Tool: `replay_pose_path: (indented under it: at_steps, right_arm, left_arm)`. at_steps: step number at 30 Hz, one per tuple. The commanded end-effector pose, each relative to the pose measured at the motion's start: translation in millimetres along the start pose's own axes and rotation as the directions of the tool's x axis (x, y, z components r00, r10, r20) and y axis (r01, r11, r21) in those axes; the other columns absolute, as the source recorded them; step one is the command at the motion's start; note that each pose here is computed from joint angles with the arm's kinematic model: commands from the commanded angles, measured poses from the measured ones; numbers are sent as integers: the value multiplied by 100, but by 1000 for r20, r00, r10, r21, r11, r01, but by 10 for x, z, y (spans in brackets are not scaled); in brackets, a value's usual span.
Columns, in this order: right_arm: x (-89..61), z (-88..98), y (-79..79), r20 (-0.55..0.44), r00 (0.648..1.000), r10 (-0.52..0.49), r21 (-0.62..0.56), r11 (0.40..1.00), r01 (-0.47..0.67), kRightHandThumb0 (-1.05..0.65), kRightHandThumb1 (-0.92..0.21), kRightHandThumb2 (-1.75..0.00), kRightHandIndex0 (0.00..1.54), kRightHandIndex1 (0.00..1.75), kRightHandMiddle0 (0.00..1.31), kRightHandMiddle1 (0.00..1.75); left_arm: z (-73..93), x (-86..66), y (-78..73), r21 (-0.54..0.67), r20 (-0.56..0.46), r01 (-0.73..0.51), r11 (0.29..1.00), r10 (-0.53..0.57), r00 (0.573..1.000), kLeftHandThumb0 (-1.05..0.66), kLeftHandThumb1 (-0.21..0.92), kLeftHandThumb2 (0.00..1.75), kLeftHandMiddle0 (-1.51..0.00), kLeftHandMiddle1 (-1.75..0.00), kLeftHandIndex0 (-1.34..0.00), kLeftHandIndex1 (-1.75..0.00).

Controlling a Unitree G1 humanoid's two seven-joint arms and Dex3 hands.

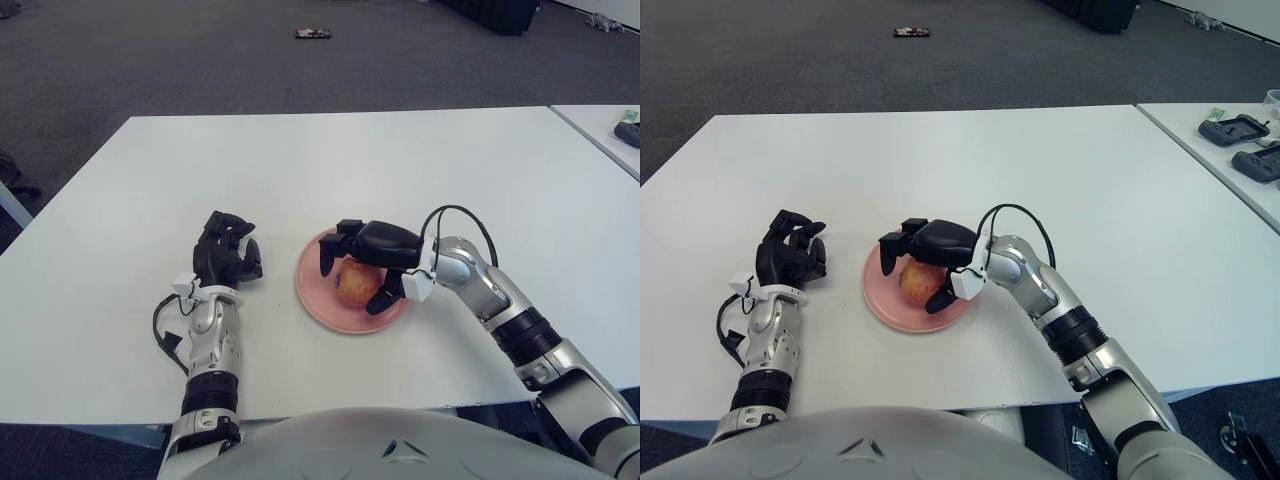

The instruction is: Put the apple into the plate.

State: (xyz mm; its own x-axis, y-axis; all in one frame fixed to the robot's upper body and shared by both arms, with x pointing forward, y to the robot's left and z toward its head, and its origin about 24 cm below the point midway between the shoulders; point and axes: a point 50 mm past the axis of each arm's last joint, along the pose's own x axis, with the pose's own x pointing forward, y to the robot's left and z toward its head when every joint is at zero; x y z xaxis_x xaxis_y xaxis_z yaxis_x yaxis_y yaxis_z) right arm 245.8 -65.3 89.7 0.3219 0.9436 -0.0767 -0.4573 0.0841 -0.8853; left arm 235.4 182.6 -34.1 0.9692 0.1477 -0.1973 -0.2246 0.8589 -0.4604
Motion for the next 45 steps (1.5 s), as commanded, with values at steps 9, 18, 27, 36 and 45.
replay_pose_path:
  at_steps: [9,18,27,36,45]
  right_arm:
    - [-84,-35,-35,28,999,-43,-16,999,44,-78,-61,-80,0,0,0,3]
    - [-112,-32,-80,37,998,-54,2,999,54,-82,-62,-75,0,0,0,0]
    - [-162,-32,-257,41,995,-94,20,995,93,-92,-73,-63,0,0,0,0]
    - [-158,-12,-639,22,969,-246,112,964,242,-94,-75,-58,0,0,0,0]
    - [-333,-73,-671,-106,766,-634,242,731,638,-71,-60,-90,0,53,0,67]
  left_arm:
    - [-198,-120,78,-25,-84,-68,997,65,994,-1,-6,175,-91,-175,-67,-171]
    - [-193,-129,63,-27,-96,-76,997,73,993,-1,-2,170,-88,-175,-63,-172]
    - [-187,-136,62,-10,-102,-105,994,103,989,-1,-4,173,-90,-175,-64,-172]
    - [-193,-122,65,-39,-118,-78,996,73,990,-1,-7,175,-92,-175,-69,-168]
    - [-194,-123,73,-29,-115,-65,997,61,991,-1,-8,175,-93,-175,-70,-166]
